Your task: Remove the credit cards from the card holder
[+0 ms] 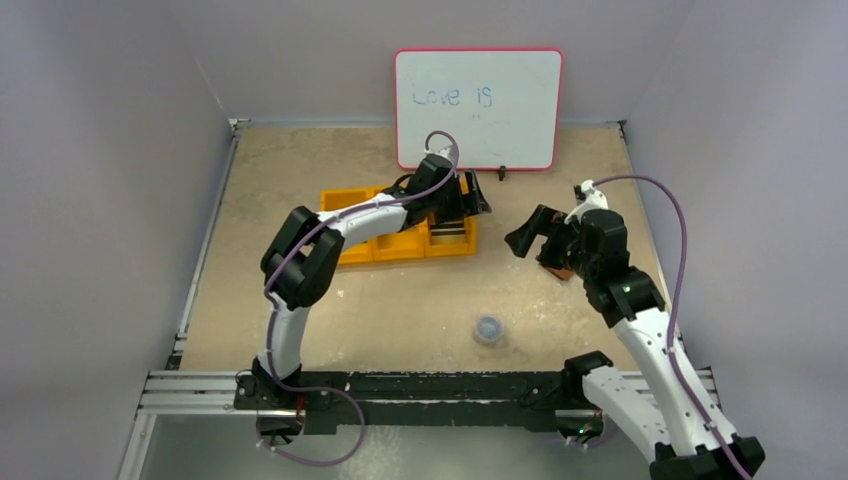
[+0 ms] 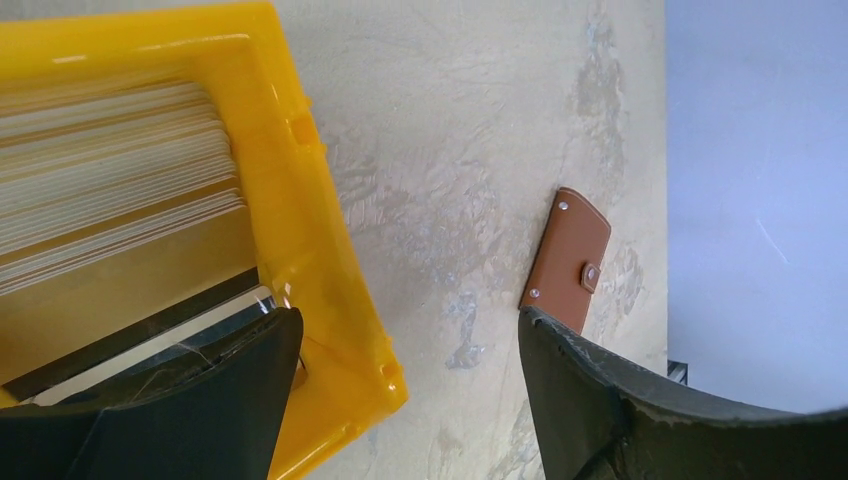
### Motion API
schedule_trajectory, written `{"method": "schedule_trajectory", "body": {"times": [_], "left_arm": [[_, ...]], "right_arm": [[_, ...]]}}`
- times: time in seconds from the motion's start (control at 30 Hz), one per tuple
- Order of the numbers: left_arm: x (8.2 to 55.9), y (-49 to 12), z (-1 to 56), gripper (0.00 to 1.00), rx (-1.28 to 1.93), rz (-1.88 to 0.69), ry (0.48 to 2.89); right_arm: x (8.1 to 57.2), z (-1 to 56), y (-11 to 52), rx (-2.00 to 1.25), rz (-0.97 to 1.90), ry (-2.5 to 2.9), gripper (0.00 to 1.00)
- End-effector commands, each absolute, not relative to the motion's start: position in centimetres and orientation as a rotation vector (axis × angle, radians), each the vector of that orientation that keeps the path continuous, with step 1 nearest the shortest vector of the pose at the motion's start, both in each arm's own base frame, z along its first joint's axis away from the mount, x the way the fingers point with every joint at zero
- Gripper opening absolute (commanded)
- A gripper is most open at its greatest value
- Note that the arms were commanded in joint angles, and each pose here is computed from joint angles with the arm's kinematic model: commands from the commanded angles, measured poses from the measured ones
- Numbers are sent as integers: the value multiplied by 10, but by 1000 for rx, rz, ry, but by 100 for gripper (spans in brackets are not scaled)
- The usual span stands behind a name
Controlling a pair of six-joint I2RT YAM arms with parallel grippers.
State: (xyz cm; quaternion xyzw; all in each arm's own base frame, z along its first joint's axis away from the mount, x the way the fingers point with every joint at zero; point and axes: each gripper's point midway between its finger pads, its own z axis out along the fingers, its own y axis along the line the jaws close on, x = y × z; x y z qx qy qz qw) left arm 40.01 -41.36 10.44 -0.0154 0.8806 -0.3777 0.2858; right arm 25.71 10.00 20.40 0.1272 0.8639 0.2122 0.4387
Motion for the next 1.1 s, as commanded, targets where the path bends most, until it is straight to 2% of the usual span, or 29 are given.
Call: {"method": "schedule_trajectory", "body": {"times": [0.0, 0.1, 0.17, 0.23, 0.3, 0.5, 0.63, 0.77, 0.97, 1.07], "left_arm": [[414, -410, 212, 79, -5, -1052, 2107], [415, -395, 229, 81, -22, -991, 2070], [416, -378, 237, 82, -53, -917, 2054], [418, -345, 244, 82, -146, -772, 2022], [420, -298, 252, 84, -262, -632, 1965], [405, -151, 261, 89, -548, -400, 1887], [372, -97, 288, 96, -605, -218, 1784], [347, -70, 302, 97, -641, -151, 1736], [333, -58, 294, 97, -653, -105, 1742], [335, -59, 285, 98, -642, -86, 1765]], "right_arm": [[235, 217, 137, 58, 764, 2123, 100], [220, 200, 153, -8, 888, 2185, 100], [212, 190, 162, -35, 964, 2214, 94], [207, 181, 172, -46, 1028, 2258, 89], [202, 175, 189, -90, 1060, 2293, 91], [192, 157, 244, -175, 919, 2441, 94], [178, 122, 264, -196, 739, 2586, 97], [163, 103, 275, -216, 637, 2664, 100], [113, 72, 290, -466, 776, 2778, 100], [114, 60, 268, -398, 609, 2830, 100]]}}
